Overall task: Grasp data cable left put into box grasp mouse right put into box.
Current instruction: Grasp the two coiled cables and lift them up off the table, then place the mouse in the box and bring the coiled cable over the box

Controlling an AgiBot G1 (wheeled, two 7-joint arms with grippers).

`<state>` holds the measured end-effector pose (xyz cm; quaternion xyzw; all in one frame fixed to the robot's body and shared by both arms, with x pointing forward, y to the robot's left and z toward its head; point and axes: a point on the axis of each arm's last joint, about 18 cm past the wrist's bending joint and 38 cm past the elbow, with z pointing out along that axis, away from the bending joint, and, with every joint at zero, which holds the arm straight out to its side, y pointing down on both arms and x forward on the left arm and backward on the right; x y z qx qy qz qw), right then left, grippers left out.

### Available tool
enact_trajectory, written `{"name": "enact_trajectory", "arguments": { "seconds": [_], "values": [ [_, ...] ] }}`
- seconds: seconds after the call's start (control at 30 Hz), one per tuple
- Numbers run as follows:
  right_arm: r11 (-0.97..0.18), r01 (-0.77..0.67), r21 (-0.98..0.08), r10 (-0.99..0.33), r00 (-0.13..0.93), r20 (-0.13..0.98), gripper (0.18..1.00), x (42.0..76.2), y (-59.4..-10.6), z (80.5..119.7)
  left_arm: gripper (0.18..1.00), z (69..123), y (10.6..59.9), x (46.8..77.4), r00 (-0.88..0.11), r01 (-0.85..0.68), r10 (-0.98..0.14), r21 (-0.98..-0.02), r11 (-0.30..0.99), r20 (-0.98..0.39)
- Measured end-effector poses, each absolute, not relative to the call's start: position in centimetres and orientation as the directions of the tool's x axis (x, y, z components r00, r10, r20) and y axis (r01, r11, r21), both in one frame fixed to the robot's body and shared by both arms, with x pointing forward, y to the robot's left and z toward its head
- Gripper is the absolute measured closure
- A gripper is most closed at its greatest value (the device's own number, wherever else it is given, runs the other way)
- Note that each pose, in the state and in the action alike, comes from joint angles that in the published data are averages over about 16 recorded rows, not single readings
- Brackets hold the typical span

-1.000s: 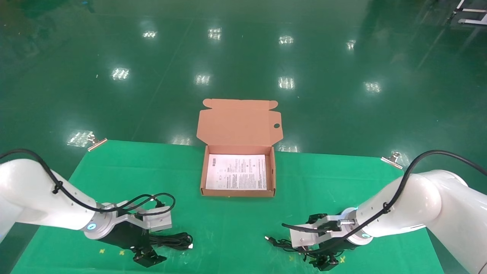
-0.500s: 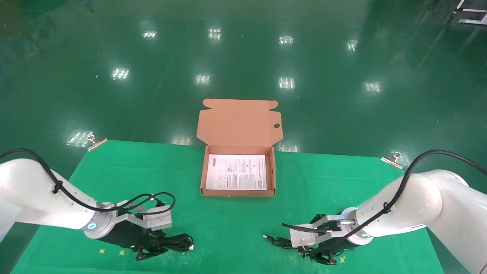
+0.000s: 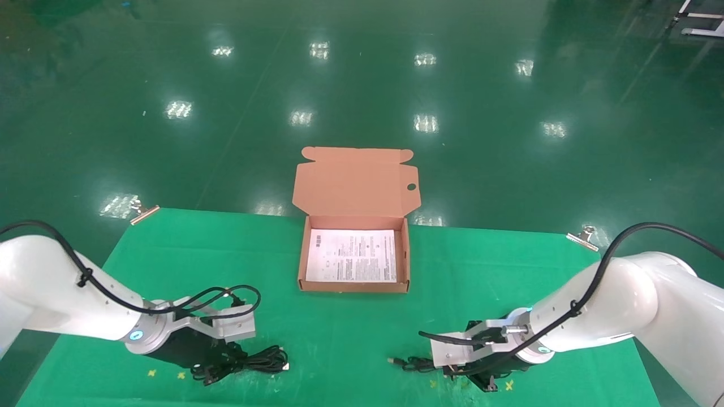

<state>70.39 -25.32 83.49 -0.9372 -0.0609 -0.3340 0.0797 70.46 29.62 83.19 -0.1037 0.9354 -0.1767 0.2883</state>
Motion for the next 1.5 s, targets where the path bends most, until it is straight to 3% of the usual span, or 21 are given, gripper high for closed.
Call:
{"name": "enact_trajectory", "arguments": {
  "seconds": [0.33, 0.63, 1.13, 1.5],
  "values": [
    [-0.980, 0.160, -0.117, 0.044, 0.753, 0.657, 0.970, 70.4, -25.7, 85.0, 0.935, 84.4, 29.8, 70.6, -0.798, -0.072, -0.291, -0.397, 0.915, -0.527],
    [-0.983, 0.126, -0.133, -0.014, 0.674, 0.739, 0.981, 69.9, -27.4, 90.4, 0.938, 88.2, 30.1, 70.7, -0.745, -0.009, -0.272, -0.399, 0.917, -0.609],
    [-0.988, 0.092, -0.124, -0.076, 0.404, 0.911, 0.985, 67.6, -29.8, 101.4, 0.942, 96.4, 29.7, 70.3, -0.591, 0.090, -0.238, -0.357, 0.930, -0.771],
    [-0.973, 0.206, -0.101, -0.066, 0.166, 0.984, 0.985, 68.1, -25.8, 109.7, 0.943, 102.5, 27.0, 71.0, -0.457, 0.173, -0.192, -0.299, 0.939, -0.869]
  ]
}}
